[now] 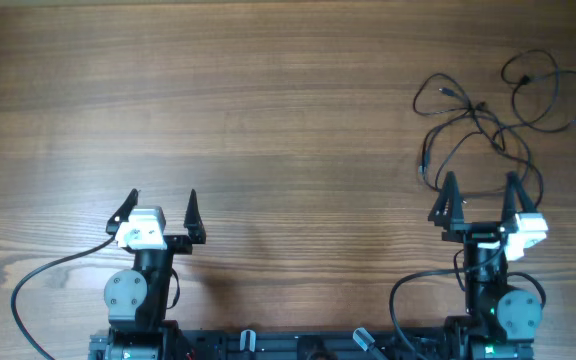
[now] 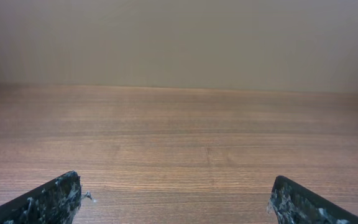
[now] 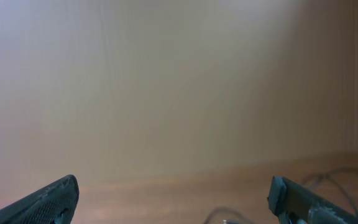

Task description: Untangle cables

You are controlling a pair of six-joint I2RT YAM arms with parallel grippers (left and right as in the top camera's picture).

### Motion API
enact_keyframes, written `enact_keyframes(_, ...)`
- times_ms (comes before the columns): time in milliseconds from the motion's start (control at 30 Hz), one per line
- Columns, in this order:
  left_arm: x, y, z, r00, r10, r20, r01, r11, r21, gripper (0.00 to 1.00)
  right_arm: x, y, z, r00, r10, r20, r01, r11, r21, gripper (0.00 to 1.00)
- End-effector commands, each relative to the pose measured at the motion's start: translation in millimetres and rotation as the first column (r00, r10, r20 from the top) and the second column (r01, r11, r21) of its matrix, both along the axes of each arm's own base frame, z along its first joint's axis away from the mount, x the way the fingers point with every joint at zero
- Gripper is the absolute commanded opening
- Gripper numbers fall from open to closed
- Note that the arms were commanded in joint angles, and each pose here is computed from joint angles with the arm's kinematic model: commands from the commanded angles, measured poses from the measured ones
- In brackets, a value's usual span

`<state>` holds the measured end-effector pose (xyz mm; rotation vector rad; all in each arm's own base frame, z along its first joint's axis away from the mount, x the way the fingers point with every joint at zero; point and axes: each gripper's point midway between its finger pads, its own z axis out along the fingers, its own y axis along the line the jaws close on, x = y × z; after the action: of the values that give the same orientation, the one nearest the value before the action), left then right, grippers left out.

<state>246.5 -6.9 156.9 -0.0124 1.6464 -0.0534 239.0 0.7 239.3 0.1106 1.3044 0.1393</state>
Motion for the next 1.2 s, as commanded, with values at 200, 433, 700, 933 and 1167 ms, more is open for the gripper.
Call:
enact_keyframes(200,-0.4,0.7,-0.7,1.0,-0.001,-0.001,0.001,1.0,0.019,1.0,7.6,8.6,-63.0,0.966,0.055,-0.254,-0.051,0.998,0.021,1.0)
enact_keyframes(433,-0.4,0.6,-0.7,1.0,-0.001,-0.001,0.001,1.0,0.019,1.0,7.7,8.4,-63.6,0.965,0.054,-0.257,-0.05,0.999,0.021,1.0)
enact_keyframes(700,-0.4,0.6,-0.7,1.0,-0.001,-0.001,0.001,1.0,0.019,1.0,7.7,8.4,-63.6,0.965,0.054,-0.257,-0.05,0.999,0.02,1.0)
enact_keyframes(933,-0.4,0.7,-0.7,1.0,-0.001,-0.001,0.001,1.0,0.019,1.0,7.7,8.4,-63.6,0.965,0.054,-0.257,-0.05,0.999,0.02,1.0)
enact_keyframes(1167,-0.4,0.6,-0.7,1.0,-0.001,-0.001,0.001,1.0,0.019,1.0,7.7,8.4,-63.6,0.965,0.054,-0.257,-0.05,0.999,0.02,1.0)
